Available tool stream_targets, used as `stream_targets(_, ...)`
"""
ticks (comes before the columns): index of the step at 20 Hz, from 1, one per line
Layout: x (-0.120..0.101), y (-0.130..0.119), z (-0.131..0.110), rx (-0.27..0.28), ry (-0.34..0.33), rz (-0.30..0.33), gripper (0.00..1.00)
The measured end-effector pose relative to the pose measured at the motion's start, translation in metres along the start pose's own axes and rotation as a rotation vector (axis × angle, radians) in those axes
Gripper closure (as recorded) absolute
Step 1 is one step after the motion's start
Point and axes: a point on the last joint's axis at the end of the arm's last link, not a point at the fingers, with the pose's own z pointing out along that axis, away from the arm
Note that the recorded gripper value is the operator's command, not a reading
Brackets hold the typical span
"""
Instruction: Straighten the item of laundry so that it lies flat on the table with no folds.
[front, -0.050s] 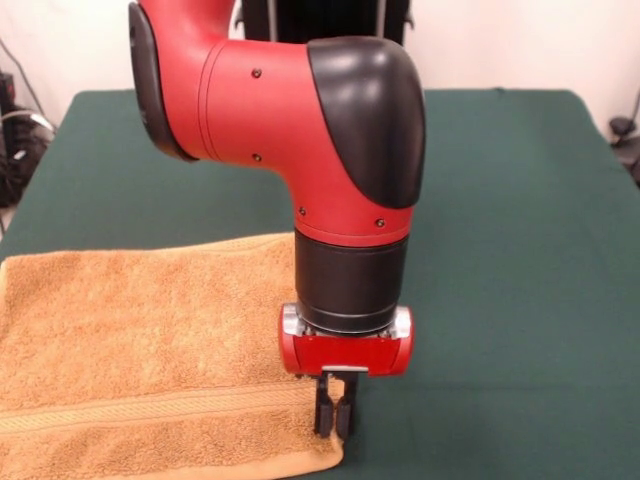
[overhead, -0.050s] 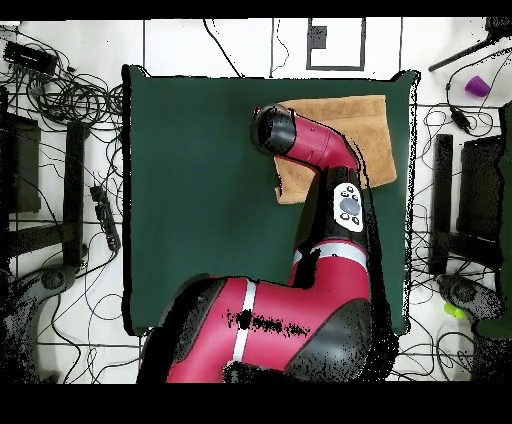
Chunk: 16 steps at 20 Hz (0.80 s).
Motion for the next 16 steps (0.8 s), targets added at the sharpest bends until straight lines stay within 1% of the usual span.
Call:
stream_targets(11,0.0012,0.0024,-0.0007,0.016,0.002,-0.016,1.0)
stream_targets(16,0.0009,0.0009,-0.0021,0.013,0.003,-0.008,1.0)
